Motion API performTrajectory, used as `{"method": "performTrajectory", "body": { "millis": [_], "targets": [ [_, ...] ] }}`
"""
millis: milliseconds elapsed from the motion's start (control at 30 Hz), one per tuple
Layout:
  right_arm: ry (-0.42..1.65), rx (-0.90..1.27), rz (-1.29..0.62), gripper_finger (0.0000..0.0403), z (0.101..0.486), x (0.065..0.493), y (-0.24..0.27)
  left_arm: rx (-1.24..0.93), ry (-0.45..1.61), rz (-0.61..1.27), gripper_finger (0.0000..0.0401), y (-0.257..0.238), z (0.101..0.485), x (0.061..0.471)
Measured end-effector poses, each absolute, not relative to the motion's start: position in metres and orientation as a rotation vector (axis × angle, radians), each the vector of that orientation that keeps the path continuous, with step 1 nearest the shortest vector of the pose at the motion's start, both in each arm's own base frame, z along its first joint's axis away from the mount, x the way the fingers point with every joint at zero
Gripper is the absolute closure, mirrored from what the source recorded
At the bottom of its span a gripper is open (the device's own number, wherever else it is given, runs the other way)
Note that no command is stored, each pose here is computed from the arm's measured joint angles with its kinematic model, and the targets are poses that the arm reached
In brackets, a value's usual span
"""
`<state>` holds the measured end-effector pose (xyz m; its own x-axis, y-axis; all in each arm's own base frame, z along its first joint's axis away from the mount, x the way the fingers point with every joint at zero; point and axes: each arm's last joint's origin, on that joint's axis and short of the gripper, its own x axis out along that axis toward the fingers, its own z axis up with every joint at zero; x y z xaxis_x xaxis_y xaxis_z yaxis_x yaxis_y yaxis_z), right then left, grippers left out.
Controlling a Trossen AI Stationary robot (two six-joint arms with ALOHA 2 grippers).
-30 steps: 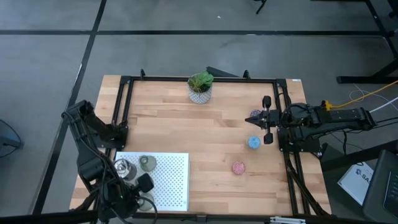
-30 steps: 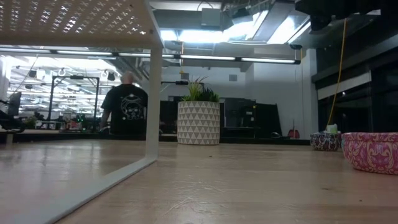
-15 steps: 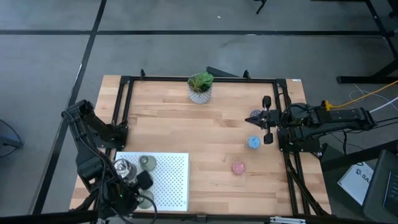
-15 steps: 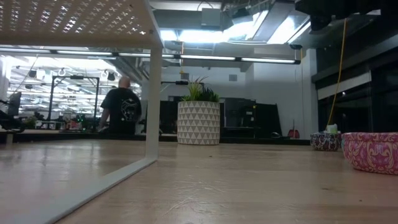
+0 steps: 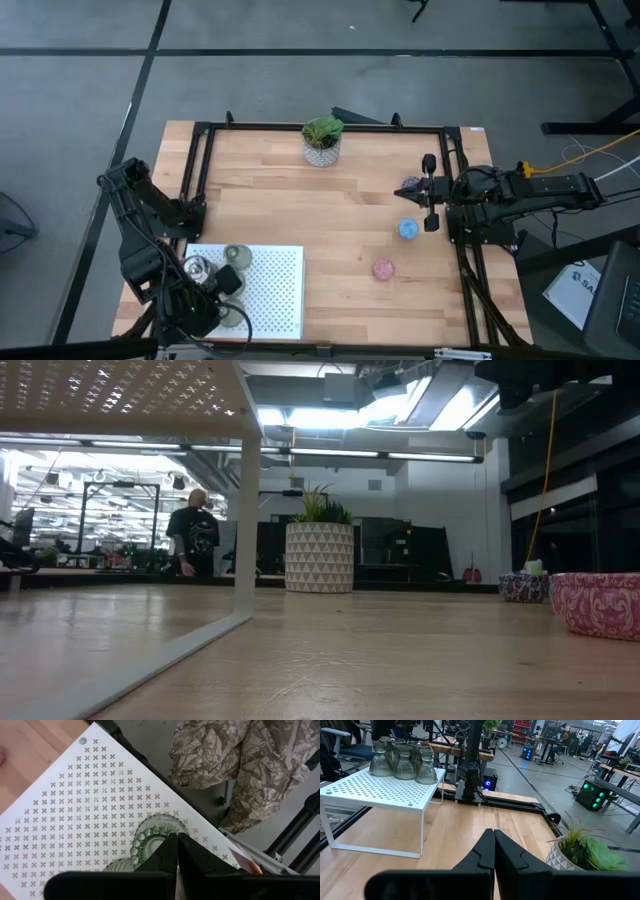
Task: Pick & Place candle stick holders
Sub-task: Adjust the transparent candle holders on the shelf, then put the pink scented candle on the shelf
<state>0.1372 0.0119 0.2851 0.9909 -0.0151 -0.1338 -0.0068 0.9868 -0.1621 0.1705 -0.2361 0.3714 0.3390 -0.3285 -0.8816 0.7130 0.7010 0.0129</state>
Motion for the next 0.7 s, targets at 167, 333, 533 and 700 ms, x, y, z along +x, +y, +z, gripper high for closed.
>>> {"method": "performTrajectory", "body": {
  "millis": [167, 333, 533, 700],
  "targets": [
    [0.135, -0.163, -0.004, 0.0402, 0.285, 0.137, 0.012, 0.426, 1.017, -0.724, 0.0395, -0.237, 0.372, 0.170],
    [0.135, -0.163, -0.004, 0.0402, 0.285, 0.137, 0.012, 0.432, 0.996, -0.751, 0.0395, -0.239, 0.372, 0.171],
    [0.135, -0.163, -0.004, 0.0402, 0.285, 0.137, 0.012, 0.459, 0.941, -0.788, 0.0395, -0.239, 0.384, 0.171],
    [0.135, -0.163, -0.004, 0.0402, 0.285, 0.137, 0.012, 0.494, 0.932, -0.783, 0.0395, -0.234, 0.394, 0.169]
  ]
}}
